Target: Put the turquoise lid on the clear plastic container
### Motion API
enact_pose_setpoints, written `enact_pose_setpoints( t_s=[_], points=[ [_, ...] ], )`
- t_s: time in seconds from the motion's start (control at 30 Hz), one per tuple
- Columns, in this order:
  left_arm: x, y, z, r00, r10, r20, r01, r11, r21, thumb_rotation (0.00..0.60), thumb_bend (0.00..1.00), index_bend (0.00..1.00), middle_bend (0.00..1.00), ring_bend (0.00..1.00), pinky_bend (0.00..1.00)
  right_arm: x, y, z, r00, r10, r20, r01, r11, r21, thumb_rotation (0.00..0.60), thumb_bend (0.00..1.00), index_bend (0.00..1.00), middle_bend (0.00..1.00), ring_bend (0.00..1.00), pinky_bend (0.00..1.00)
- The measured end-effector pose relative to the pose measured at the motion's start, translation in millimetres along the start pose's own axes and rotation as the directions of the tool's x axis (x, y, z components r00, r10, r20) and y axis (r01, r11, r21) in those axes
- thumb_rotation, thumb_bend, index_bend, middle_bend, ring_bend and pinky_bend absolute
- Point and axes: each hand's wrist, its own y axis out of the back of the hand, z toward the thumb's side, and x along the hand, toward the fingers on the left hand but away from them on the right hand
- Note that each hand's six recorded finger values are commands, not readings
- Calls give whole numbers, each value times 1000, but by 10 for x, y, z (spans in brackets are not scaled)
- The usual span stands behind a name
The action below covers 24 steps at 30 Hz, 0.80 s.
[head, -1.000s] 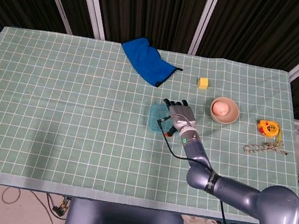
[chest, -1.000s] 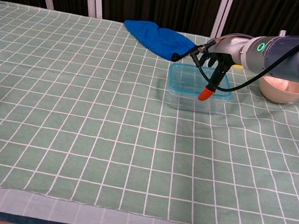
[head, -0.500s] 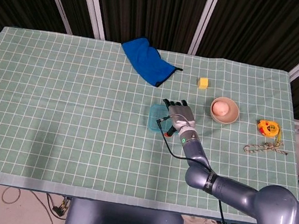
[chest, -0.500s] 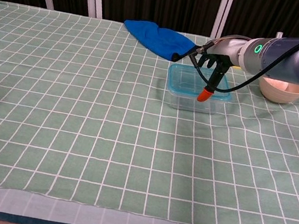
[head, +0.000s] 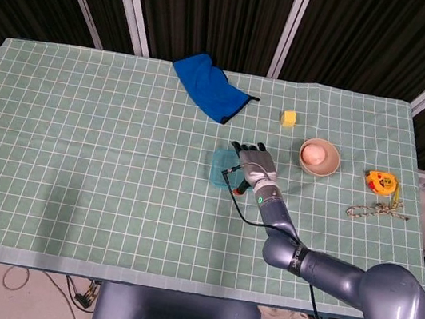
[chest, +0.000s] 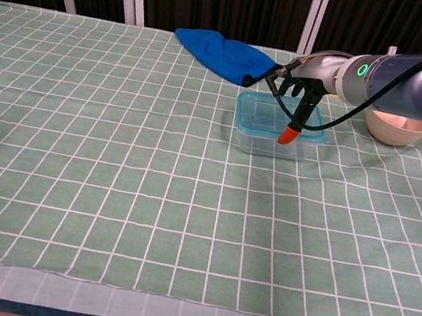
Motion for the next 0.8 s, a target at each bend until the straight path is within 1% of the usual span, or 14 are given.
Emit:
enact_pose_setpoints(
  t_s=[0.17, 0.43, 0.8],
  points=[
    [0, 0, -1, 1000, -1, 0, 1, 1000, 0, 600, 525, 89, 0, 0, 0, 1, -4, -4, 1000, 2, 3, -2, 1000, 1, 600, 155, 78, 479, 152, 0],
    [1, -1, -2, 1000, -2, -2, 2, 1000, 0, 600, 525, 90, 0, 0, 0, 6, 5, -17, 1000, 4, 7, -4, 1000, 13, 600, 155, 78, 323, 53, 0],
    [1, -2, -4, 1000, -2, -3, 2, 1000, 1, 600, 525, 89, 0, 0, 0, 21, -1, -25, 1000, 8, 11, -8, 1000, 15, 600, 155, 62, 202, 1, 0]
  ],
)
